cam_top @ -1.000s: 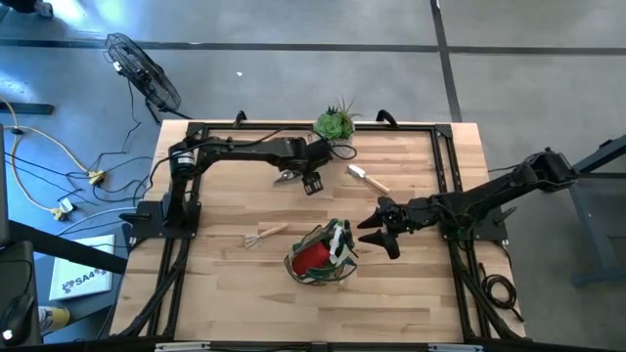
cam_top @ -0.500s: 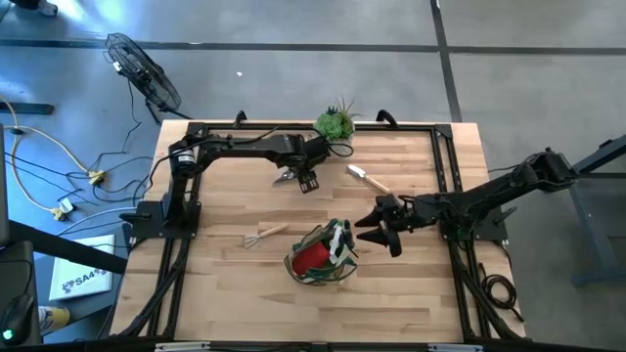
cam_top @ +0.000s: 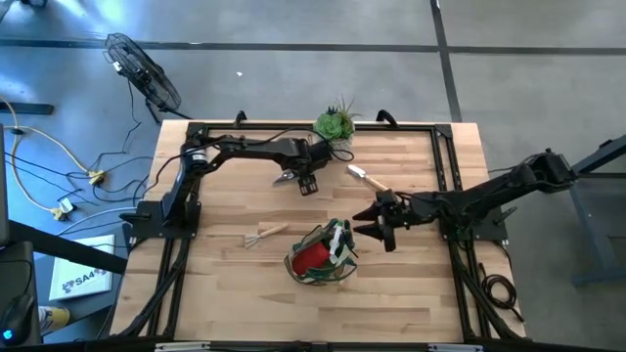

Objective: Pick & Place Garden tools in Gardening bag
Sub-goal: Put the green shear scissors into the green gardening bag

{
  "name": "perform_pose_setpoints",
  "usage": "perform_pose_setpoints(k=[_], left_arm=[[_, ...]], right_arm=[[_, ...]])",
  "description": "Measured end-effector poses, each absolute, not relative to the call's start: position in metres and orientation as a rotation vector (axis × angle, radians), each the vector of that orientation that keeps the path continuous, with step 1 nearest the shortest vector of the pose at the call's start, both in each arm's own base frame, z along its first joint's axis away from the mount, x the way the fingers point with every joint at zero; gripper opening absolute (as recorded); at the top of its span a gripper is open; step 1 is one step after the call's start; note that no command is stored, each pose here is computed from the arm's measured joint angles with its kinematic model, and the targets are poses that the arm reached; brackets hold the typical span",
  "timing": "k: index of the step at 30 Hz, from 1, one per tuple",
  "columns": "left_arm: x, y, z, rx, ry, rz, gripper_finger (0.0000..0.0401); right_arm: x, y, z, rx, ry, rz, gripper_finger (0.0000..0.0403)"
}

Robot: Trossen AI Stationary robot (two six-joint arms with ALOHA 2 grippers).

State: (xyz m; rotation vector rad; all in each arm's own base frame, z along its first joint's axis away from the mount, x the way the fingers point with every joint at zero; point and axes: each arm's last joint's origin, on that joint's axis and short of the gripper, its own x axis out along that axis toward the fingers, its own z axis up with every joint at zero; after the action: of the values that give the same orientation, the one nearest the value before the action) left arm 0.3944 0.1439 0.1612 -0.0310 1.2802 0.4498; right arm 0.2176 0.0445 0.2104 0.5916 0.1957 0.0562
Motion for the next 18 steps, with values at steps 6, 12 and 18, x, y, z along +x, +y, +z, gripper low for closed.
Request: perform_pose_setpoints(k=[6,12,18], left_arm=[[0.397,0.145,0.152,-0.03,1.293,0.449,0.0206],[0.4,0.145,0.151,-0.045,1.264,0.474,0.0152],[0.4,0.145,0.15,-0.054,1.272,0.468,0.0044]], right_arm=[[0.221,0.045,0.203,0.59,0.23,0.045,0.0211],[0.226,0.047,0.195,0.598,0.268,0.059,0.0211],[0.228,0.048,0.196,0.602,0.239,0.08,0.0211]])
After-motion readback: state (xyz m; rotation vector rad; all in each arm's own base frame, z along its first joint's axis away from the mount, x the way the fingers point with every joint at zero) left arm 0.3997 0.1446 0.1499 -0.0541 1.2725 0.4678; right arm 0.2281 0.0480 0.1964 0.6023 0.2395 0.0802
